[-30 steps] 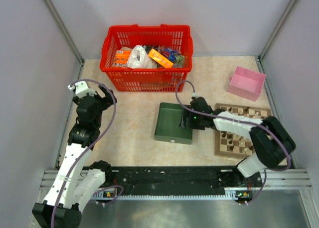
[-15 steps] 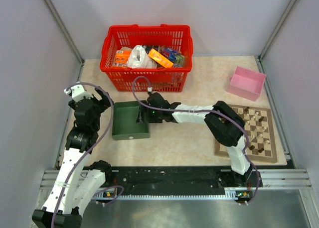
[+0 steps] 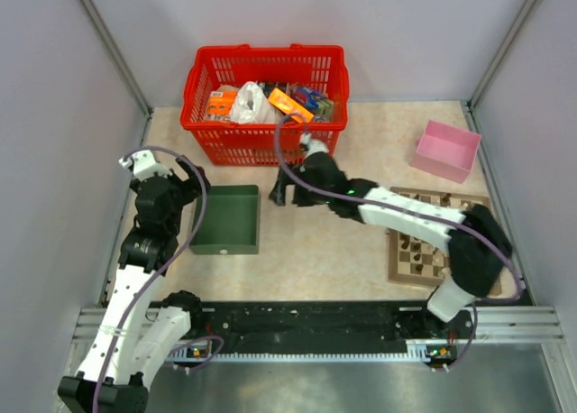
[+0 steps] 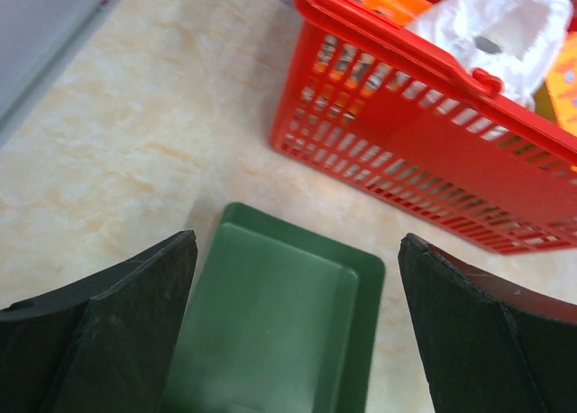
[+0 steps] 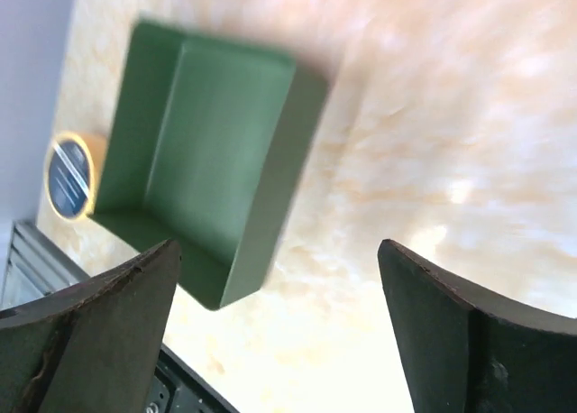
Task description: Set up the chess pieces on the board
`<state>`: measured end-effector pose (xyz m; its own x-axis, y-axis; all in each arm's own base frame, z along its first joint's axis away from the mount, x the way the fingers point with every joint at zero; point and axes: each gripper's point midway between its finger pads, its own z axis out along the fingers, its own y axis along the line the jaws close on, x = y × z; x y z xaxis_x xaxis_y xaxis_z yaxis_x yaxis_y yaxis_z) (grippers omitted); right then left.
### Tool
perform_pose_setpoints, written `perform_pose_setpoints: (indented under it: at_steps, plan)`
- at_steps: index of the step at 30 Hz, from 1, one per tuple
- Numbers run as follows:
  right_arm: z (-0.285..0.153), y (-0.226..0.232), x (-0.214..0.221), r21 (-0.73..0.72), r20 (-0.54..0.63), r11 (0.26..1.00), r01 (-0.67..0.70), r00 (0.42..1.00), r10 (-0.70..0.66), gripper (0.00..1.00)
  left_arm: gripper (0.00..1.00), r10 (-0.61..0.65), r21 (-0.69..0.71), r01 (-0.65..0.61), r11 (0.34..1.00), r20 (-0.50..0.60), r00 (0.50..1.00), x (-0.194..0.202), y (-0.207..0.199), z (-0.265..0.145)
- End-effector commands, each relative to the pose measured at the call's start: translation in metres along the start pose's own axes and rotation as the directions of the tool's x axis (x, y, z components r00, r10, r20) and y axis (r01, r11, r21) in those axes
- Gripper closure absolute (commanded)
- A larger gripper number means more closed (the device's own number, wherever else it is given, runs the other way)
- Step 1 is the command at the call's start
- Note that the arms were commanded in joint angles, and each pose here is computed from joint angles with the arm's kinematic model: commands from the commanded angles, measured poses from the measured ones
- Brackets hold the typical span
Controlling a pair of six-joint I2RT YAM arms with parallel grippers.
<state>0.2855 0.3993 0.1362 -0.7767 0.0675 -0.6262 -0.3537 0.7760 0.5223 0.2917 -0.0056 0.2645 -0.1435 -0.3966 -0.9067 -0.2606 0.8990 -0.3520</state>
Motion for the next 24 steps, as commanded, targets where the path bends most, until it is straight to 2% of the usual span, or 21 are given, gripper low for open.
perform_pose_setpoints:
  at_steps: [1, 5, 8, 12, 16, 21, 24]
  plan:
    - [-0.097, -0.056, -0.077, 0.19, 0.266, 0.982, 0.002, 0.962, -0.053, 0.08, 0.01, -0.051, 0.215, 0.053, 0.975, -0.013, 0.999, -0.019, -0.053, 0.003]
    - [-0.176, -0.138, -0.097, 0.372, 0.374, 0.92, -0.126, 0.927, -0.024, 0.06, 0.01, -0.013, 0.287, 0.024, 0.958, -0.042, 0.999, -0.008, -0.094, 0.012]
    - [-0.232, -0.189, -0.103, 0.458, 0.442, 0.859, -0.228, 0.897, 0.003, 0.04, 0.01, 0.037, 0.366, -0.004, 0.93, -0.083, 0.996, 0.011, -0.141, 0.015]
    - [-0.284, -0.257, -0.096, 0.566, 0.478, 0.74, -0.363, 0.876, 0.063, 0.03, 0.01, 0.059, 0.474, 0.005, 0.881, -0.12, 0.991, 0.036, -0.199, 0.014]
    - [-0.318, -0.307, -0.085, 0.591, 0.525, 0.642, -0.488, 0.837, 0.152, 0.02, 0.01, 0.112, 0.566, 0.005, 0.825, -0.171, 0.979, 0.07, -0.247, 0.006]
    - [-0.353, -0.358, -0.08, 0.59, 0.644, 0.473, -0.655, 0.735, 0.213, 0.01, 0.02, 0.189, 0.683, 0.03, 0.729, -0.244, 0.951, 0.115, -0.292, -0.018]
    - [-0.376, -0.379, -0.074, 0.585, 0.722, 0.34, -0.737, 0.664, 0.197, 0.01, 0.03, 0.261, 0.733, 0.036, 0.679, -0.287, 0.921, 0.149, -0.313, -0.035]
